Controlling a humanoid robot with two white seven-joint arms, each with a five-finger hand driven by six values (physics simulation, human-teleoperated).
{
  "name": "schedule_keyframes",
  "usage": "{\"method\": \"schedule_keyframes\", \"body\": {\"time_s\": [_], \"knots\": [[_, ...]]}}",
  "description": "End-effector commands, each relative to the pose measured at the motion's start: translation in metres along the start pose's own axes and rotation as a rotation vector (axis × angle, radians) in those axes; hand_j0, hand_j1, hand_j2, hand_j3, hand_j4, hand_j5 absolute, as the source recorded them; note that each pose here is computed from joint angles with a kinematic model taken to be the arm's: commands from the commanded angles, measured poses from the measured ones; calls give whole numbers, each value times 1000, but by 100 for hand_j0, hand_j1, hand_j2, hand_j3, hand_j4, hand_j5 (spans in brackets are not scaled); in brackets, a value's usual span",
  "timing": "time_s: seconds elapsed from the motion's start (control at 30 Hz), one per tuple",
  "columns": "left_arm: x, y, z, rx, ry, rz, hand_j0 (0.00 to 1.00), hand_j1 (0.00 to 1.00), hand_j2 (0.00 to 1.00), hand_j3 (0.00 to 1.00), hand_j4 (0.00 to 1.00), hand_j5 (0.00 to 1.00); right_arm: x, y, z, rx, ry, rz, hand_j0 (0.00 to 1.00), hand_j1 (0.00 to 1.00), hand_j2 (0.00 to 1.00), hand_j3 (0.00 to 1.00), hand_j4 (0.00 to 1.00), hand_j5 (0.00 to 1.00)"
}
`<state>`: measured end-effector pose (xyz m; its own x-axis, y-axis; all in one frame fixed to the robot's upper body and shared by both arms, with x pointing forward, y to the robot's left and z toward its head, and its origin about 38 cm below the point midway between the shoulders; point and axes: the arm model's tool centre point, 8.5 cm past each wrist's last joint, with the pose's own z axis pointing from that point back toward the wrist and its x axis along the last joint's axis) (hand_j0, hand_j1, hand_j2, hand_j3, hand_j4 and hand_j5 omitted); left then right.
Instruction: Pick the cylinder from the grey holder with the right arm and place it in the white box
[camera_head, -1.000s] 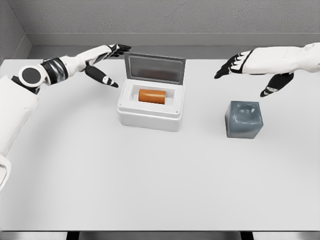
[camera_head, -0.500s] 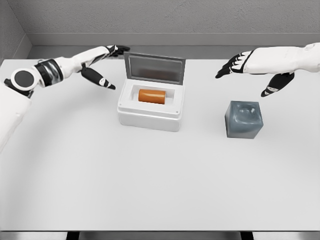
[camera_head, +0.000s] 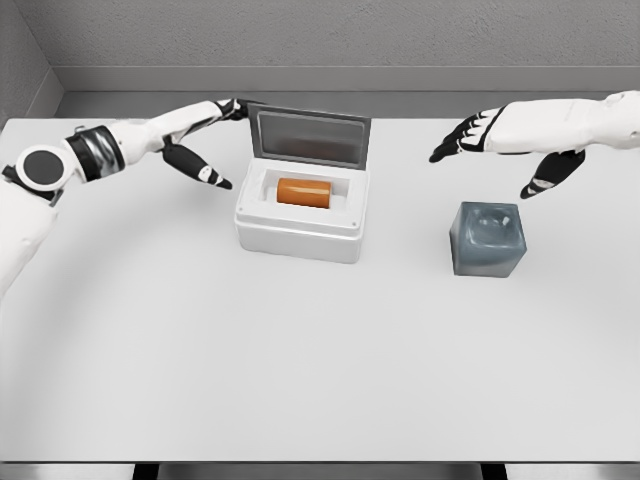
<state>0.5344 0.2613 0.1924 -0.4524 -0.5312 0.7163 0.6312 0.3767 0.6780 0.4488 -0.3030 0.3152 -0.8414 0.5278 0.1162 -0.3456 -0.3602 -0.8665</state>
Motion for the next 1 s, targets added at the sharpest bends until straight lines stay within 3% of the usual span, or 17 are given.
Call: {"method": "schedule_keyframes", "body": {"time_s": [0.0, 0.27, 0.47, 0.7, 0.77, 0.87, 0.93, 0.97], "knots": [[4, 4, 2, 8, -14, -2, 100, 100, 100, 100, 100, 100, 0, -1, 0, -4, 0, -5, 100, 100, 100, 100, 100, 100], [9, 2, 14, 3, -37, -15, 100, 100, 100, 100, 100, 100, 0, 4, -2, 9, -4, -11, 100, 100, 100, 100, 100, 100], [-2, 4, 29, 15, -12, 1, 100, 100, 100, 100, 100, 100, 2, 6, -8, 19, -14, -10, 100, 100, 100, 100, 100, 100], [-37, 12, 77, 77, 68, 56, 100, 100, 100, 100, 100, 100, 4, 6, -8, 20, -18, -7, 100, 100, 100, 100, 100, 100], [-40, 12, 86, 83, 69, 53, 100, 100, 100, 100, 100, 100, 10, 15, -14, 29, -44, -16, 100, 100, 100, 100, 100, 100], [-48, 13, 106, 111, 78, 64, 100, 100, 100, 100, 100, 100, 21, 20, -8, 27, -71, -22, 100, 100, 100, 100, 100, 100], [-50, 15, 113, 124, 82, 73, 100, 100, 100, 100, 100, 100, 21, 24, 20, -37, -27, -30, 100, 100, 100, 100, 100, 100], [-50, 15, 114, 124, 80, 72, 100, 100, 100, 100, 100, 100, 20, 25, 22, -38, -22, -33, 100, 100, 100, 100, 100, 100]]}}
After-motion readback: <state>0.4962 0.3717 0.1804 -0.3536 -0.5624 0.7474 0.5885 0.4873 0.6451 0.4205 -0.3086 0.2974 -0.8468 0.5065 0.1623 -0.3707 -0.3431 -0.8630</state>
